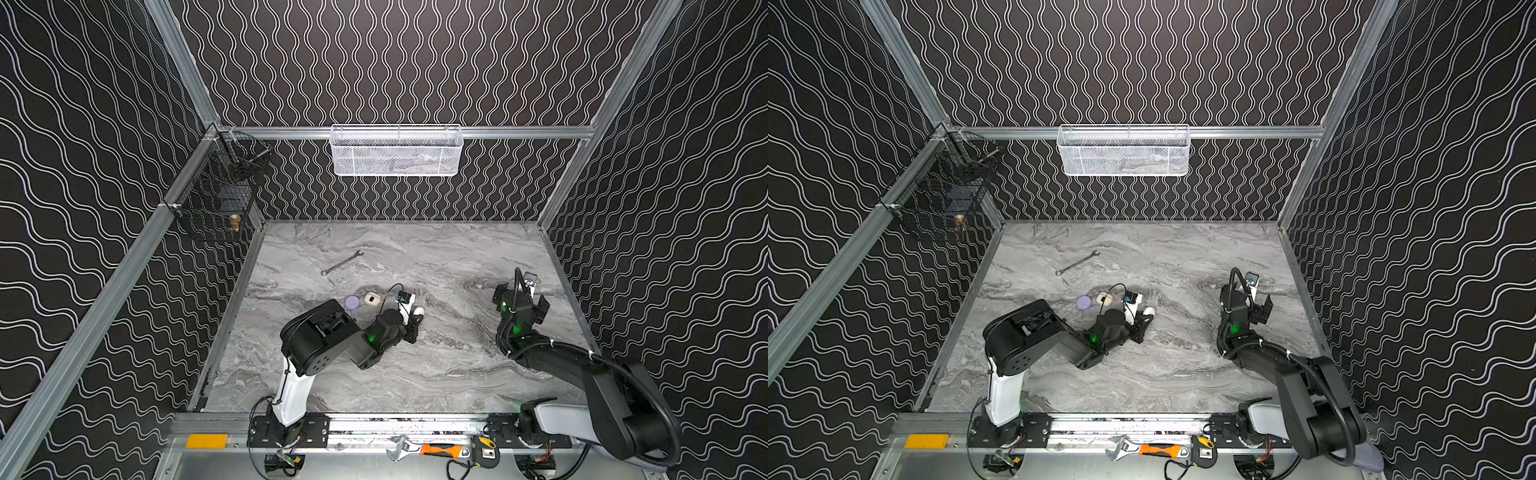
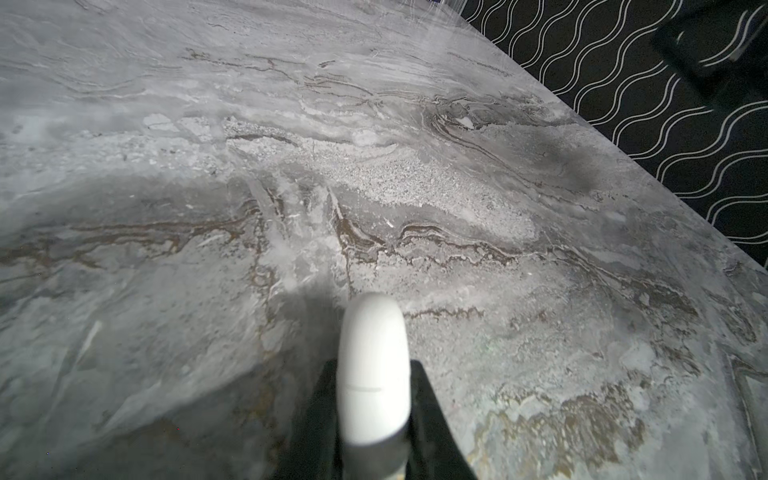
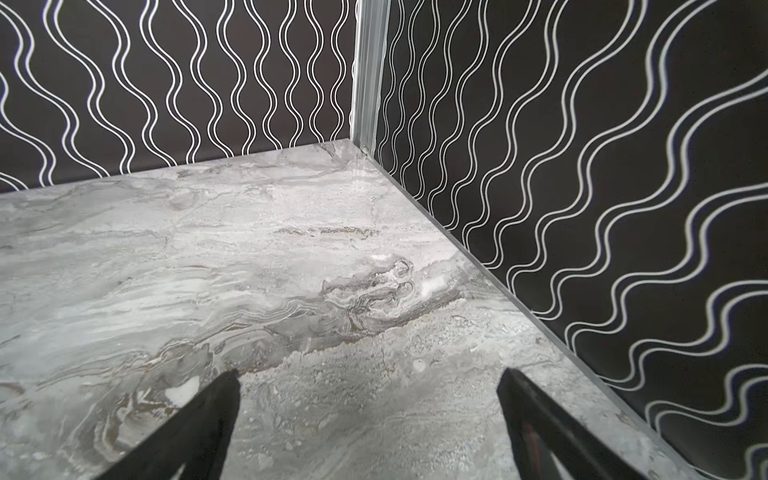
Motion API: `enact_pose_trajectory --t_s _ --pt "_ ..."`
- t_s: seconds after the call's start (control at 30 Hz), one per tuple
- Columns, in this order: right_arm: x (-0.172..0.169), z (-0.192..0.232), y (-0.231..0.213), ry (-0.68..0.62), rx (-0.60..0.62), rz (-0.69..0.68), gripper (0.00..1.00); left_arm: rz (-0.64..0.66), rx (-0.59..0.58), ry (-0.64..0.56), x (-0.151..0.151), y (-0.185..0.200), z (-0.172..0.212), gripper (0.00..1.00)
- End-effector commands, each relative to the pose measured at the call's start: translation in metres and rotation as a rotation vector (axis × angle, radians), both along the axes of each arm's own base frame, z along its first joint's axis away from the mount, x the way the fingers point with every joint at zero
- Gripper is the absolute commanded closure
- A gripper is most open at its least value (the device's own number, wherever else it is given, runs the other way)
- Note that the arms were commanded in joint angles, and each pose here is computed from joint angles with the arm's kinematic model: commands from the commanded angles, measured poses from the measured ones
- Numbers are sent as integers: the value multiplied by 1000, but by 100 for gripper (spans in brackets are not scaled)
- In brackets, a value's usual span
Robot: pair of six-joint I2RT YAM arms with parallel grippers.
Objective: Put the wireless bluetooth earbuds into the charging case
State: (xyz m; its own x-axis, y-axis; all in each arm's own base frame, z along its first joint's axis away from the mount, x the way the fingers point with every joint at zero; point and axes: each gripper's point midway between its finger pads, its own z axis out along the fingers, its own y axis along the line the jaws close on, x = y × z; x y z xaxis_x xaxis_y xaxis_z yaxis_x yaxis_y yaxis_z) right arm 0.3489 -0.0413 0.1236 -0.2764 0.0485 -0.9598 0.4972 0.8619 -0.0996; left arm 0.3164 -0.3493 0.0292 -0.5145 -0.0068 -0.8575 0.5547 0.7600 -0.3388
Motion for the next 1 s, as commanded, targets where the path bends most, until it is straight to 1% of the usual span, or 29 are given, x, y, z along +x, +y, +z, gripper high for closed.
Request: enact_pose_trajectory --t_s 0.0,0.03,0.1,0.13,0.17,0.2,0.27,0.33,0.43,0.5,0.57,0.6,0.63,0.7,0.73,0.8,0.87,0.9,0.93,0.97 --pt "15 18 -1 -138 15 38 1 21 100 82 -7 16 -32 63" --pt "18 21 -3 -151 -14 41 1 27 109 80 -7 17 -31 53" --pt "20 14 2 -145 2 91 1 36 131 77 -5 20 -27 39" --pt "21 13 2 -161 4 110 1 44 139 73 -5 23 -24 26" --pt "22 17 2 -190 -18 129 1 53 143 70 -4 26 -21 3" --pt "22 14 2 -176 -16 134 1 63 148 67 -3 29 -17 1" --pt "24 7 4 -140 39 171 1 81 150 58 -2 35 -6 2" --pt "26 8 1 -161 58 192 0 105 155 39 -1 44 9 1" --pt "32 1 -3 -129 109 217 0 147 158 -32 1 59 46 2" --pt "31 0 0 -137 108 246 0 189 189 -74 4 73 70 1" --pt "24 -4 6 -157 106 295 1 270 243 -111 8 98 94 1" --pt "23 5 5 -212 69 301 1 314 266 -137 10 113 107 1" --pt "22 3 7 -201 71 307 0 359 292 -168 13 131 118 1" --pt "27 -9 5 -122 124 282 0 460 352 -223 19 170 135 2" --pt "25 -5 4 -145 114 281 0 523 391 -247 21 195 138 1" --pt "23 3 3 -201 73 282 0 662 489 -274 23 246 137 1" --pt "25 -3 3 -161 95 277 0 801 561 -302 21 294 135 1" --pt "26 -6 3 -144 110 274 0 838 586 -294 18 311 131 1" --pt "25 -5 3 -153 108 275 0 892 580 -287 15 328 128 1" --pt "26 -3 3 -167 98 275 0 910 548 -279 14 336 123 1"
